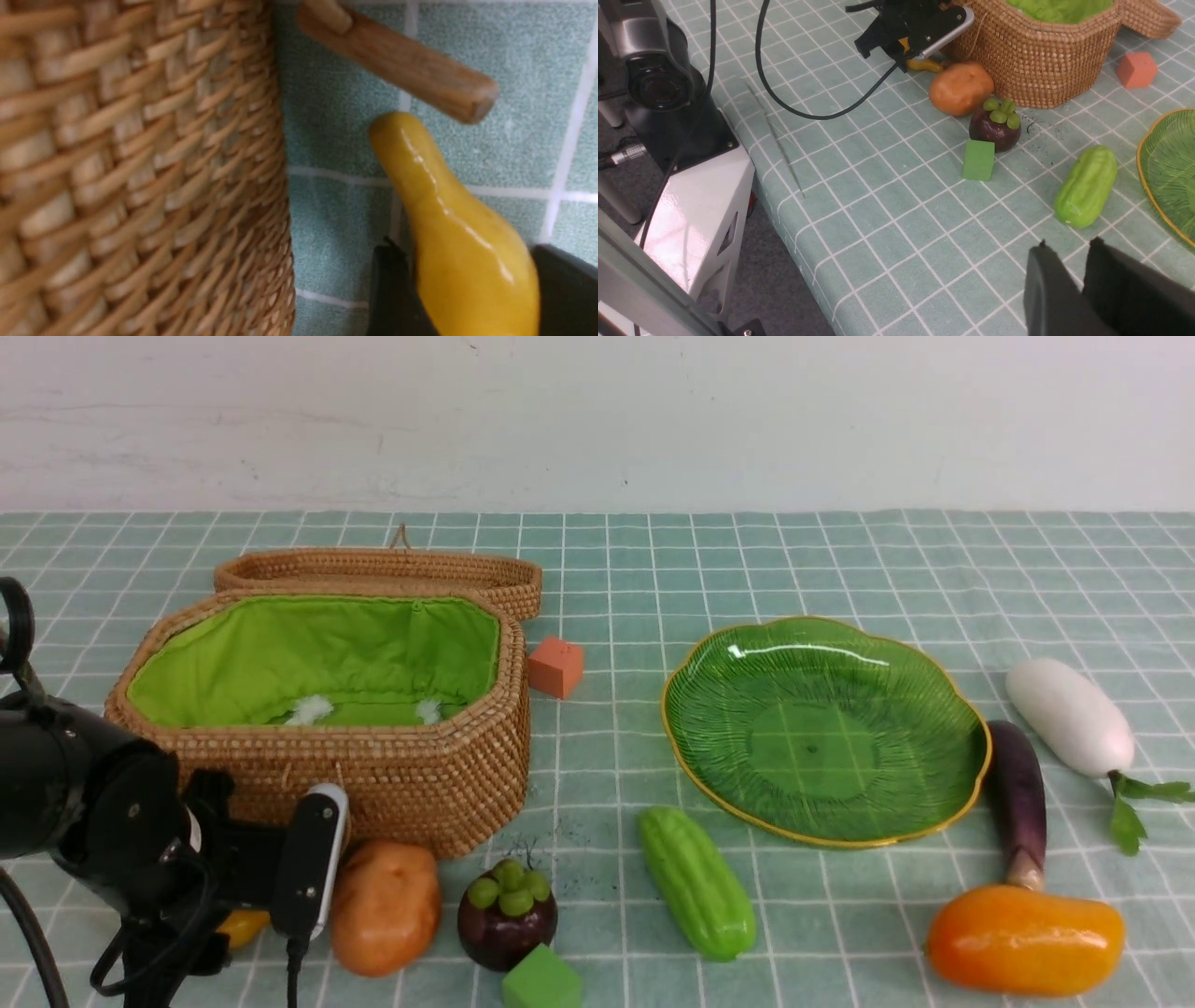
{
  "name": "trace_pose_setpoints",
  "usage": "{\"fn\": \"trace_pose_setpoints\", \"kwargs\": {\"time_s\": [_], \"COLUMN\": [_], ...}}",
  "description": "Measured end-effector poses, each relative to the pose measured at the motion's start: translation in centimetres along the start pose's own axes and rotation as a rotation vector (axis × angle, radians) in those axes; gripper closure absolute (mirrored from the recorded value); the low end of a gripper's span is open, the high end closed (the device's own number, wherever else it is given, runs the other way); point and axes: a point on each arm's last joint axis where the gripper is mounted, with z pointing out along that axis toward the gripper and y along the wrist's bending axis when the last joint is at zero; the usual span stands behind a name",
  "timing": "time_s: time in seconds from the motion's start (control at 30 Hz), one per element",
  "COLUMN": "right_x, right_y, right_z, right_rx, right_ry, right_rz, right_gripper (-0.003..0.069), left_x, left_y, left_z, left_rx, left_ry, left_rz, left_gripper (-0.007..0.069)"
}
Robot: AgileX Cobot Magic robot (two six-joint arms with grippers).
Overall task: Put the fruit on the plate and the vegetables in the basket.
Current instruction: Use the left arm to grab a banana and put it into the right plate
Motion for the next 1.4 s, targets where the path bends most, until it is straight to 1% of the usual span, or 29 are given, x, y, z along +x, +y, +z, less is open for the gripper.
{"fn": "trace_pose_setpoints", "kwargs": {"time_s": [0.1,0.13,0.17,0.27,0.43,0.47,0.5,0.57,0.63,0.67,0.73,0.8,0.83,0.87,0.9,0.97,1.0,1.03,1.07,1.1,1.17,1.2,1.23,1.3,1.37,1.4], "right_x": [0.0,0.0,0.0,-0.1,-0.3,-0.3,-0.3,-0.3,-0.3,-0.3,-0.3,-0.4,-0.5,-0.6,-0.8,-1.4,-1.8,-1.9,-2.2,-2.6,-3.0,-3.1,-3.1,-3.2,-2.9,-2.7], "right_y": [0.0,0.0,0.0,0.2,0.4,0.4,0.4,0.4,0.4,0.4,0.4,0.4,0.3,0.3,0.1,-0.3,-0.7,-0.7,-0.9,-1.3,-1.7,-1.9,-1.9,-2.5,-2.9,-3.0], "right_z": [0.0,0.0,0.0,0.0,0.0,0.0,0.0,0.0,0.0,0.0,0.0,0.0,0.0,0.0,0.0,-0.1,-0.2,-0.2,-0.3,-0.5,-0.7,-0.8,-0.8,-0.9,-1.0,-1.0], "right_rx": [-0.001,-0.002,-0.004,-0.019,-0.039,-0.042,-0.044,-0.044,-0.045,-0.045,-0.045,-0.041,-0.032,-0.03,-0.014,0.033,0.068,0.078,0.096,0.126,0.171,0.187,0.193,0.246,0.29,0.307], "right_ry": [-0.001,-0.001,-0.003,-0.014,-0.028,-0.031,-0.032,-0.032,-0.033,-0.033,-0.034,-0.043,-0.058,-0.062,-0.087,-0.151,-0.199,-0.214,-0.244,-0.294,-0.352,-0.368,-0.37,-0.385,-0.362,-0.347], "right_rz": [0.0,0.001,0.002,0.009,0.019,0.02,0.021,0.021,0.022,0.022,0.023,0.024,0.025,0.026,0.027,0.032,0.045,0.048,0.066,0.093,0.131,0.141,0.147,0.192,0.225,0.245], "right_gripper": [0.052,0.0519,0.0519,0.0519,0.0517,0.0517,0.0517,0.0517,0.0517,0.0517,0.0517,0.0517,0.0517,0.0517,0.0517,0.0517,0.0517,0.0517,0.0517,0.0517,0.0517,0.0516,0.0516,0.0517,0.0517,0.0517], "left_x": [0.0,0.0,0.0,0.0,0.4,0.6,0.7,0.8,1.1,1.2,1.6,2.0,2.2,2.2,2.4,2.2,1.7,1.6,1.1,-0.5,-2.3,-3.5,-3.7,-8.0,-11.2,-12.8], "left_y": [0.0,0.0,0.0,-0.1,-0.7,-1.0,-1.2,-1.2,-1.4,-1.4,-1.9,-2.3,-2.5,-2.4,-2.2,-1.5,-0.6,-0.5,-0.1,0.7,1.6,2.0,2.0,3.3,4.3,4.7], "left_z": [0.0,0.0,0.0,0.0,-0.3,-0.9,-1.3,-2.1,-4.1,-4.3,-6.6,-8.3,-9.5,-9.7,-11.2,-14.1,-16.2,-16.6,-17.6,-19.3,-20.7,-21.0,-21.2,-21.2,-20.7,-19.8], "left_rx": [0.003,0.004,0.005,0.013,0.08,0.118,0.127,0.12,0.092,0.095,0.078,0.05,0.011,0.002,-0.061,-0.193,-0.283,-0.299,-0.337,-0.397,-0.442,-0.448,-0.456,-0.452,-0.442,-0.42], "left_ry": [0.001,0.002,0.002,0.007,0.041,0.059,0.066,0.068,0.069,0.072,0.079,0.084,0.078,0.075,0.055,-0.008,-0.064,-0.074,-0.105,-0.174,-0.243,-0.273,-0.283,-0.368,-0.418,-0.43], "left_rz": [0.0,-0.001,-0.001,0.0,0.0,-0.017,-0.032,-0.049,-0.105,-0.115,-0.194,-0.255,-0.295,-0.302,-0.352,-0.402,-0.404,-0.401,-0.386,-0.334,-0.278,-0.247,-0.24,-0.134,-0.081,-0.061], "left_gripper": [0.0291,0.0315,0.0321,0.032,0.032,0.032,0.032,0.032,0.032,0.032,0.032,0.032,0.032,0.032,0.032,0.032,0.032,0.032,0.032,0.032,0.032,0.032,0.032,0.032,0.032,0.032]}}
